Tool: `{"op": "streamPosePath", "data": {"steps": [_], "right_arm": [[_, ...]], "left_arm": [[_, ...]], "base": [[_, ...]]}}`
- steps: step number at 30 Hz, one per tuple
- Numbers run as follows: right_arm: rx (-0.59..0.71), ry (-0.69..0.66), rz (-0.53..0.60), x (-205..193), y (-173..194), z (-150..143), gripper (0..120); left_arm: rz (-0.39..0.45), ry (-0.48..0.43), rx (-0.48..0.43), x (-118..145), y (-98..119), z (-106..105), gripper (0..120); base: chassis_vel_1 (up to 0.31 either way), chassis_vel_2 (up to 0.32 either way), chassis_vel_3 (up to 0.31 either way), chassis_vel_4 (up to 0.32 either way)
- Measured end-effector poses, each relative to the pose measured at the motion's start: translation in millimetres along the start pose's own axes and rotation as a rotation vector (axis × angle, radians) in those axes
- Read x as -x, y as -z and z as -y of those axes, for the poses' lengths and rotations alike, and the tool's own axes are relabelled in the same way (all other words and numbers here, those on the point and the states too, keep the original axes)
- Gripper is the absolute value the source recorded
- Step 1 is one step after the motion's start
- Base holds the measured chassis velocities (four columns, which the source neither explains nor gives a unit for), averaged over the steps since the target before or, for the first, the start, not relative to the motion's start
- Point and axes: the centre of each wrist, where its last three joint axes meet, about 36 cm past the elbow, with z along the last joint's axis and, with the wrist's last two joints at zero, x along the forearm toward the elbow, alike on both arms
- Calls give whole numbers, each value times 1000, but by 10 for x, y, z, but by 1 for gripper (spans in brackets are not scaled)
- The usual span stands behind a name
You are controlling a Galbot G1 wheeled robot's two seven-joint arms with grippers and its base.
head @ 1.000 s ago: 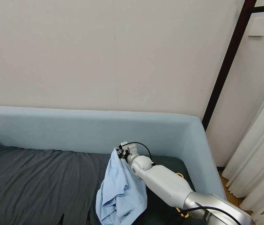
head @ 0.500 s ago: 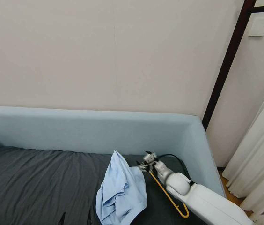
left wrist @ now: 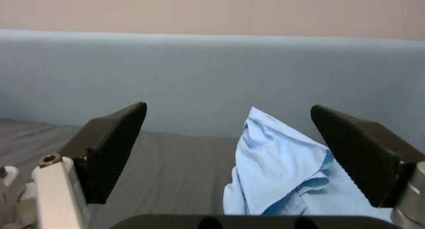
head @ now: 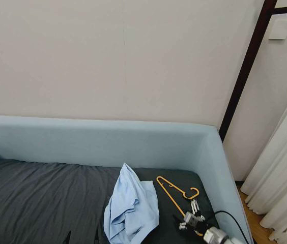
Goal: Pick up the clothes from the sofa and hang them on the clothes hanger.
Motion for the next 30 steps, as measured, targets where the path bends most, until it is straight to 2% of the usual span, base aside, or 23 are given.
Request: {"op": "streamPosePath", "data": {"steps": [3,4,6,9,10,13,15,20,23,30], "right_arm": [[0,3,5,-12,-8,-46,100],[7,12,22,-8,9,-200,100],[11,15,34,27,35,-294,100],[18,13,65,302,140,-593,100],[18,13,65,302,140,-593,100],[12,29,63,514,111,-858,100],[21,-14,59,656,72,-940,100],[24,-89,67,762,58,-901,100],[-3,-179,128,831,103,-709,100],[-54,-193,169,873,60,-468,100]], "left_arm": [[-1,0,0,-1,0,0,98],[-4,-1,-2,-7,4,9,98],[-5,-1,-3,-12,10,14,98],[-6,-3,-4,-24,44,19,98],[-6,-3,-4,-24,44,19,98],[-7,-1,3,-17,69,-19,98],[-9,1,3,-11,72,-15,98],[-8,4,0,-5,82,-4,98],[-5,6,-1,5,87,-1,98],[0,12,-8,9,101,21,98]], "base": [[0,0,0,0],[0,0,0,0],[0,0,0,0],[0,0,0,0],[0,0,0,0],[0,0,0,0],[0,0,0,0],[0,0,0,0],[0,0,0,0],[0,0,0,0]]}}
